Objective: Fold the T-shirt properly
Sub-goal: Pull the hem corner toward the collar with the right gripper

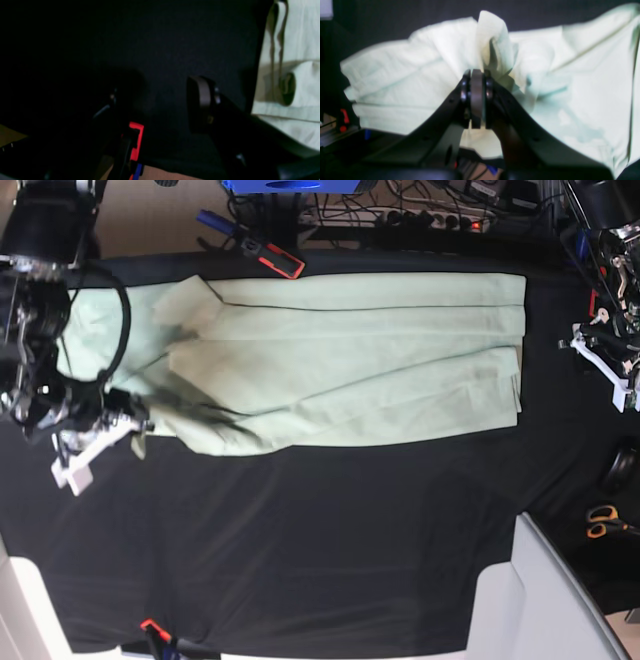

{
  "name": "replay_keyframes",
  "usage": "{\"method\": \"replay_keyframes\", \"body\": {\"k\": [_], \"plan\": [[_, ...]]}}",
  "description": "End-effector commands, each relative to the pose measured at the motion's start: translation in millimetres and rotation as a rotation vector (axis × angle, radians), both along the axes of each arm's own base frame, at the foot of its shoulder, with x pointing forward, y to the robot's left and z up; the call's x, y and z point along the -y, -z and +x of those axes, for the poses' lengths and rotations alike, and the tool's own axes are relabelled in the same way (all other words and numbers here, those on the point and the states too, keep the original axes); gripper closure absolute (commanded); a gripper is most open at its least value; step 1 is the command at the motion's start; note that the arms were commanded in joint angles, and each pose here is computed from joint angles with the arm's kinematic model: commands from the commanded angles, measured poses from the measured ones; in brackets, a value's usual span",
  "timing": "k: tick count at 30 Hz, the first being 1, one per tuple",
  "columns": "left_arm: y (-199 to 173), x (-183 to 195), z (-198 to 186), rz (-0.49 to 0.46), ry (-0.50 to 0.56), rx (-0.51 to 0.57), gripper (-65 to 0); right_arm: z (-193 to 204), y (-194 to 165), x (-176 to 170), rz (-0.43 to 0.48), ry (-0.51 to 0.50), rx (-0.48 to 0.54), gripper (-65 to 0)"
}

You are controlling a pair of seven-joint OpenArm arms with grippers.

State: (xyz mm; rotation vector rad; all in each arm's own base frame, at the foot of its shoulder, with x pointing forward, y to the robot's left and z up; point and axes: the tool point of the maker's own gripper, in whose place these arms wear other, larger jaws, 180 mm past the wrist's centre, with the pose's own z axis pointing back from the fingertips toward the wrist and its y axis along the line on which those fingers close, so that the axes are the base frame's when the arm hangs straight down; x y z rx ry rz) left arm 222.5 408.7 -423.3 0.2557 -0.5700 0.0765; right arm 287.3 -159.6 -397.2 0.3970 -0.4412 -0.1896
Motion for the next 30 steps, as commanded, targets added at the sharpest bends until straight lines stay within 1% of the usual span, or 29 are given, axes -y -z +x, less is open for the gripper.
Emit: {"method": "replay_keyframes", "body": {"k": [1,5,8,14,19,30], "plan": [[-14.1,-10.4,7.9,0.033,-0.001,0.034,-33.4,5.0,-11.1,2.8,-0.007,-0.002,0.044,0.0],[-14.1,-10.4,7.9,0.033,-0.001,0.034,-33.4,-16.9,-3.9,-4.0,-0.003,-0.009,0.023,0.0],[-14.1,-10.4,7.9,0.033,-0.001,0.034,-33.4,-27.8,-4.9,-8.8,-0.003,-0.016,0.024,0.0],[-14.5,-10.4,8.5,0.033,-0.001,0.036,-33.4,-46.0,-7.9,-11.4,-0.017,-0.031,0.021,0.0],[-14.5,-10.4,8.5,0.033,-0.001,0.036,-33.4,-62.3,0.6,-9.7,-0.025,-0.034,-0.015,0.0],[-14.6,-10.7,8.3,0.036,0.002,0.033,-33.4,-76.0,8.9,-8.8,-0.030,-0.038,-0.049,0.0]]}}
